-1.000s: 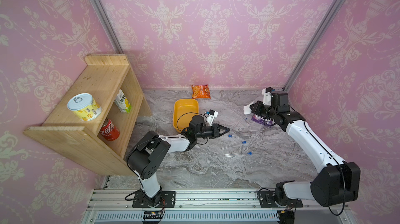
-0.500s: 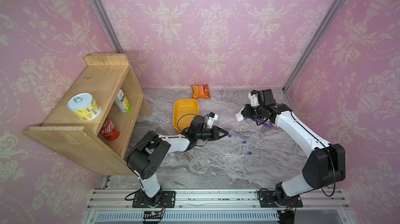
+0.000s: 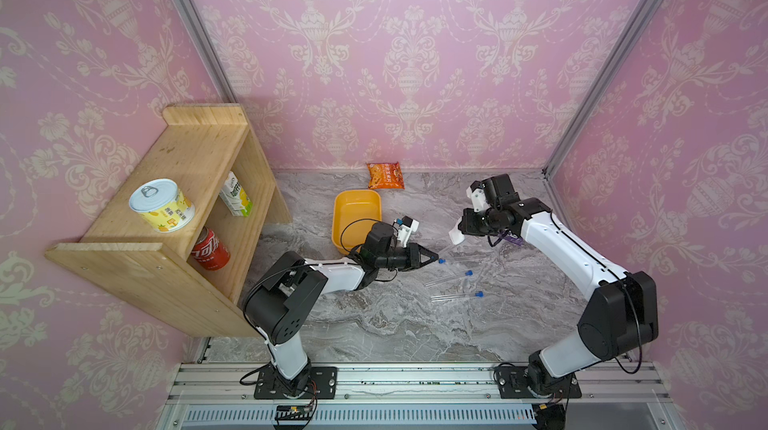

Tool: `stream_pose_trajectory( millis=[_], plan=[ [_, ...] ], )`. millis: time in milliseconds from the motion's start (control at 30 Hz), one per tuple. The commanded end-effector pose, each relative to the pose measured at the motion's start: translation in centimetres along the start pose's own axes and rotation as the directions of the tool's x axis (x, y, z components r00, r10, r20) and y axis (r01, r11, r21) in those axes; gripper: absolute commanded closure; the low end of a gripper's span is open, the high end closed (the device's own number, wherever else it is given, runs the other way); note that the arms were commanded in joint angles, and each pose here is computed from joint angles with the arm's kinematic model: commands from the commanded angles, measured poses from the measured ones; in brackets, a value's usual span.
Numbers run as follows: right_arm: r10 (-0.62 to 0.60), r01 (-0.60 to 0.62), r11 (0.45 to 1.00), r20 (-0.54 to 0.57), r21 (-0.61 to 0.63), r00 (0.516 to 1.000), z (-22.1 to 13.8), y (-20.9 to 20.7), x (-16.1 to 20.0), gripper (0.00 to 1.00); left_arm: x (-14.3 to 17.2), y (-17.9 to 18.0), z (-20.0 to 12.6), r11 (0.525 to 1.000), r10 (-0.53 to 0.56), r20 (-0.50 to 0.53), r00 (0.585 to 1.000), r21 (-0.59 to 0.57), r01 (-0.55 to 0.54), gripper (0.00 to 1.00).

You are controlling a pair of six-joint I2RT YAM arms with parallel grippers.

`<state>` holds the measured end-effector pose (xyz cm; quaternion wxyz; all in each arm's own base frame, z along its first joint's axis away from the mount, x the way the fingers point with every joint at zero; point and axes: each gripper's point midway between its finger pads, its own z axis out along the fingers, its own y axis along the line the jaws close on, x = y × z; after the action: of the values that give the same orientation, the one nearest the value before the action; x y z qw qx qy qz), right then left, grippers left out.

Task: Wipe the exteriors of test tubes
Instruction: Wipe the dirt from the test tube.

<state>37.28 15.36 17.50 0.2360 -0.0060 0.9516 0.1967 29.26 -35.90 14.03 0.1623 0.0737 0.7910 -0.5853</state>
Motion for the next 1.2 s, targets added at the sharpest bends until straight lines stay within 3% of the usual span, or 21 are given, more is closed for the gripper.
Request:
stream_pose_trajectory(
  millis=[0,467,667,1167],
  plan=[
    [-0.027,0.027,1.0,-0.05,0.0,0.998,0.4,0.5,1.2,1.0,0.0,-1.6,0.1,0.998,0.049,-0.018,0.999,0.037,-0.048,0.81],
    [-0.145,0.135,0.987,-0.115,-0.09,0.983,0.0,7.6,4.2,1.0,-0.3,-1.8,0.2,0.998,0.052,-0.015,0.999,0.033,-0.052,0.8],
    [-0.171,0.17,0.985,-0.129,-0.018,0.977,0.5,5.9,4.0,1.0,-0.4,-2.0,0.1,0.998,0.055,-0.014,0.998,0.037,-0.055,0.8],
    [-0.108,0.121,0.989,-0.142,0.087,0.984,2.0,-0.4,1.9,1.0,-0.2,-2.3,-0.3,0.997,0.064,-0.015,0.998,0.033,-0.064,0.81]
  ],
)
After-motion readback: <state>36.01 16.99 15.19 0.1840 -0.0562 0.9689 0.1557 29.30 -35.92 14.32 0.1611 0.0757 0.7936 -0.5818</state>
